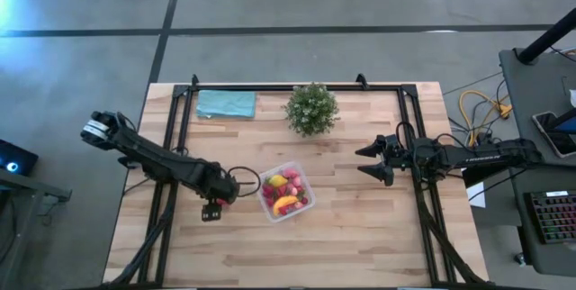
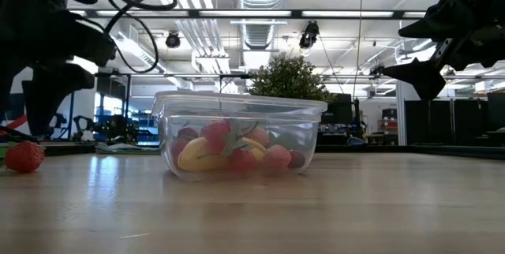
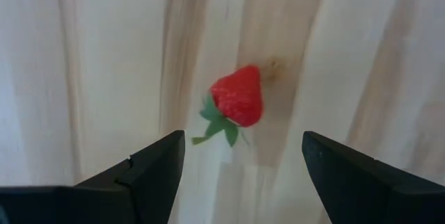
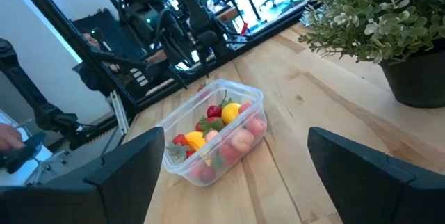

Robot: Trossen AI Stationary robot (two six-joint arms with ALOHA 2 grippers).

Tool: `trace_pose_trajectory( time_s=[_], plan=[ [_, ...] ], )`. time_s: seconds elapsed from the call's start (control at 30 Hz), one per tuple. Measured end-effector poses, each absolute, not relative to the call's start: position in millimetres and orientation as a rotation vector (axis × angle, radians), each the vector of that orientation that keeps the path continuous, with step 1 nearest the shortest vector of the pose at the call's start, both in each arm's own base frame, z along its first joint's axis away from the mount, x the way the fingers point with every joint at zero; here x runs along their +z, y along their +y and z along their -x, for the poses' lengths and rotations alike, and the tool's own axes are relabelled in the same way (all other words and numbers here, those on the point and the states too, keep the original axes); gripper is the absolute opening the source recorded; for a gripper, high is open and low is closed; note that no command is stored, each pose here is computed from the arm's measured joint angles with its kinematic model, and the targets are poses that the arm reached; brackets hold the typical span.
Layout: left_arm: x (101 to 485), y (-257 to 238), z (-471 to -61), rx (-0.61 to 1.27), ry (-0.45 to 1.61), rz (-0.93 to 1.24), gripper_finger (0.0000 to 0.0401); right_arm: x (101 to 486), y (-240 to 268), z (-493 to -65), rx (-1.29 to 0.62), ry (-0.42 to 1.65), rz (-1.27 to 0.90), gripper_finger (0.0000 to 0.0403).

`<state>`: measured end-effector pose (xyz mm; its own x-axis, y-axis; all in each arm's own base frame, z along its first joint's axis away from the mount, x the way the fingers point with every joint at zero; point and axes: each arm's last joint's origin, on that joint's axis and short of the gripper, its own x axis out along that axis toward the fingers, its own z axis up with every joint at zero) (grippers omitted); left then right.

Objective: Pick and placing Produce into tupperware
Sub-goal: Put the red strawberry into the transparent bin

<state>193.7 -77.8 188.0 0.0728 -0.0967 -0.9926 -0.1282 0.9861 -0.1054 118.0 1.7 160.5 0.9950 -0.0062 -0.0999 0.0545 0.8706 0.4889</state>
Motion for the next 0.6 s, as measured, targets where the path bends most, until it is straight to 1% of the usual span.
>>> trace_pose_trajectory(
  time_s=[0.17, 0.43, 0.6],
  plan=[
    [182.2, -77.1, -195.4, 0.064, 1.504, 0.141, 0.0276, 160.6, 1.7, -118.0, -0.032, 0.096, -0.514, 0.0350],
    [176.9, -81.4, -206.5, 0.046, 1.442, 0.163, 0.0276, 160.6, 1.7, -118.0, -0.032, 0.096, -0.514, 0.0346],
    [168.0, -82.2, -208.7, 0.062, 1.484, 0.150, 0.0276, 160.4, 1.7, -118.0, -0.032, 0.097, -0.513, 0.0350]
  ],
)
